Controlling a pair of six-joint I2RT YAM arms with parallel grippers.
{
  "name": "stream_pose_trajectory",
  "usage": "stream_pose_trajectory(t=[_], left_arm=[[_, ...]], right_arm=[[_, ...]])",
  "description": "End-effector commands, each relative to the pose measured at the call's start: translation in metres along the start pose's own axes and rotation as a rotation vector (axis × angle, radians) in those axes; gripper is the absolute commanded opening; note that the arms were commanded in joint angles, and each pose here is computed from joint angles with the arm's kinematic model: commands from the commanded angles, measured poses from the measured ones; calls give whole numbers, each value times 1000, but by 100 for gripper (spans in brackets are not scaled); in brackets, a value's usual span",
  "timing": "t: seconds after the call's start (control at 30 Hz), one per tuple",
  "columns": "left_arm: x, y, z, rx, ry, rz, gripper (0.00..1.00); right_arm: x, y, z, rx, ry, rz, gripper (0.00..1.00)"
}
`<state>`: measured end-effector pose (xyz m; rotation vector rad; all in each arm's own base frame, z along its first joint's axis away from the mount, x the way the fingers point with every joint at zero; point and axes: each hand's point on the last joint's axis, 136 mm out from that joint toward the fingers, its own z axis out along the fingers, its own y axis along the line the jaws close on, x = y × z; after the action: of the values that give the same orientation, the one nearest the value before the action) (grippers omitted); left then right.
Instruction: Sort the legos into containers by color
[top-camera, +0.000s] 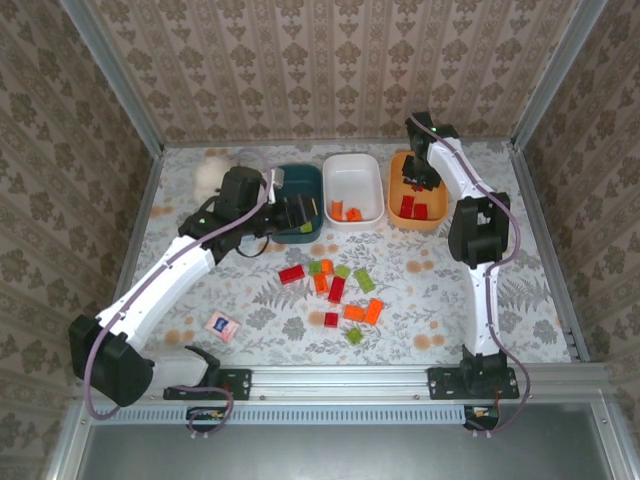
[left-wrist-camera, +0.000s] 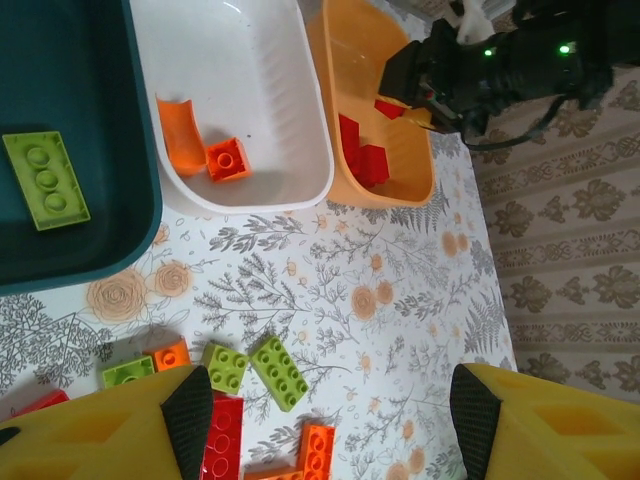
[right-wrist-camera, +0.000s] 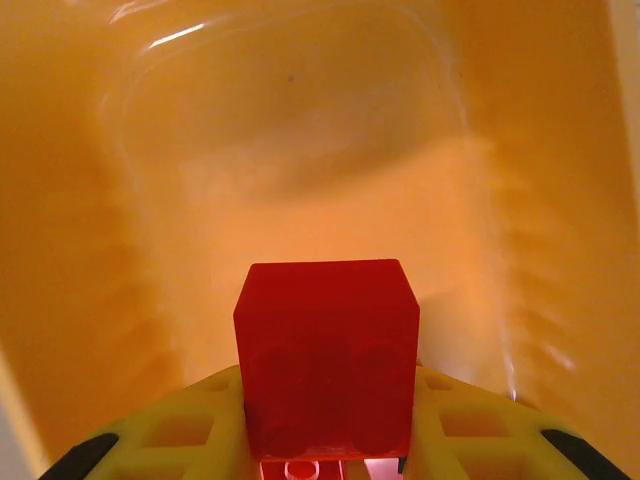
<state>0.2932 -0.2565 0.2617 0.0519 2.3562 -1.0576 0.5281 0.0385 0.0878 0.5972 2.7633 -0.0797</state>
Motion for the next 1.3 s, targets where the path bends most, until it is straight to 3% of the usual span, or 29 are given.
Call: stream_pose_trajectory(t=[0.0, 0.2, 0.4, 0.53, 0.87, 0.97, 1.13, 1.27], left_arm=[[-11, -14, -4, 36, -32, 43, 67], [-13, -12, -4, 23, -39, 38, 67], [-13, -10, -5, 16, -41, 35, 67], [-12, -9, -4, 14, -37, 32, 67], [-5, -6, -4, 9, -9, 46, 67], [-3, -7, -6, 2, 5, 60, 67], [6, -3, -6, -12, 36, 75, 67], [16, 1, -4, -34, 82, 105, 67]], right_arm=[[1, -9, 11, 55, 38, 3, 28], [13, -28, 37, 118, 99, 31, 29], [16, -22, 35, 80, 113, 18, 30], [24, -12, 33, 35, 140, 3, 40], [27, -13, 24, 5, 173, 32, 55], [13, -9, -3, -17, 92, 11, 58], [-13, 4, -78, -77, -96, -26, 58], [-10, 19, -136, -137, -200, -71, 58]])
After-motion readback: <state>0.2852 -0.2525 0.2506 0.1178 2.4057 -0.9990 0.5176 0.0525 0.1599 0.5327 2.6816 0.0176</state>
